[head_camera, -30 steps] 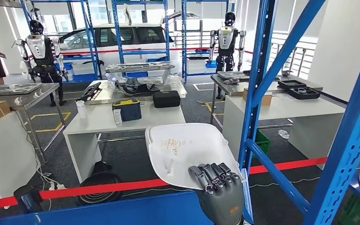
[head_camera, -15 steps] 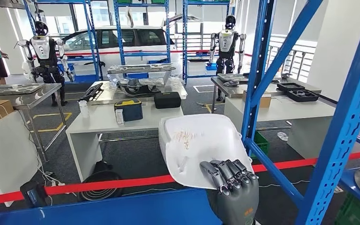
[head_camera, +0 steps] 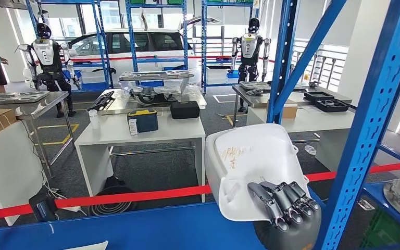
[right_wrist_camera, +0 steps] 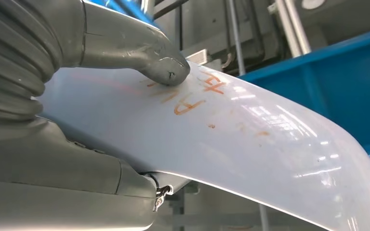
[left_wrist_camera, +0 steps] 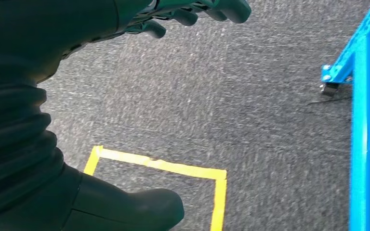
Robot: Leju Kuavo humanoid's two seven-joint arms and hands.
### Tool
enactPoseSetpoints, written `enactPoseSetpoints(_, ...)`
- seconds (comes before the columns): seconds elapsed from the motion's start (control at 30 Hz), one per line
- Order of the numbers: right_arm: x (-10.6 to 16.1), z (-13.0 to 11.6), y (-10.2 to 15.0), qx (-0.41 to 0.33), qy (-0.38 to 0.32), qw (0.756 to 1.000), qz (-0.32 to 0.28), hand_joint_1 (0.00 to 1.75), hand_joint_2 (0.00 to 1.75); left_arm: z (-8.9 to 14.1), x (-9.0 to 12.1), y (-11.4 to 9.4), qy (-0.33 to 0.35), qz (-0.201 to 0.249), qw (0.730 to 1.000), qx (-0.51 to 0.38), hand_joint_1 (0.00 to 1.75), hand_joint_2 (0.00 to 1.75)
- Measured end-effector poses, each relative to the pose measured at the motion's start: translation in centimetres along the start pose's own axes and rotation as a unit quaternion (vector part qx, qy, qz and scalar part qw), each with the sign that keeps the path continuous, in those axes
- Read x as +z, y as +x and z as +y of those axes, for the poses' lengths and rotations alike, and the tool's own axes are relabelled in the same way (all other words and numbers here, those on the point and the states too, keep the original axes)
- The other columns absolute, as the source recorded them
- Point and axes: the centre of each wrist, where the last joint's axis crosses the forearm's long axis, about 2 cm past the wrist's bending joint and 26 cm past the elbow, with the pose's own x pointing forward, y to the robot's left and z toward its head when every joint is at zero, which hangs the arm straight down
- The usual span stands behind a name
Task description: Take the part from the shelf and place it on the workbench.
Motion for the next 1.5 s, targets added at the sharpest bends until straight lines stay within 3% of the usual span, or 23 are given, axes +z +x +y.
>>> enactPoseSetpoints(0.17, 0.3, -0.5, -0.2, 0.008, -0.003, 1.000, 0.005, 1.75, 1.75, -0.1, 0.3, -0.6, -0.003, 0.007, 1.000, -0.002, 0.00, 1.75)
enactPoseSetpoints(0.43, 2.9, -1.7, -0.3, 0.038, 0.020, 0.998, 0.046, 1.75, 1.75, -0.3, 0.9, -1.4, -0.013, 0.018, 1.000, 0.000, 0.00, 1.75)
enactPoseSetpoints(0.8, 5.9, -1.4, -1.3, 0.053, 0.074, 0.993, 0.075, 1.75, 1.75, -1.4, 1.9, -1.6, -0.025, 0.033, 0.999, 0.003, 0.00, 1.75)
enactPoseSetpoints(1.27, 6.4, -0.7, -1.1, 0.049, 0.110, 0.987, 0.106, 1.75, 1.75, -1.4, 2.0, -1.5, -0.015, 0.018, 1.000, 0.002, 0.00, 1.75)
enactPoseSetpoints(1.37, 7.6, -0.6, -1.6, 0.054, 0.143, 0.979, 0.133, 1.75, 1.75, -1.0, 1.6, -1.5, -0.011, 0.017, 1.000, -0.007, 0.00, 1.75)
enactPoseSetpoints(1.5, 11.3, -1.7, -2.9, 0.070, 0.188, 0.964, 0.172, 1.75, 1.75, -0.3, 1.1, -1.7, -0.009, 0.007, 1.000, -0.022, 0.00, 1.75)
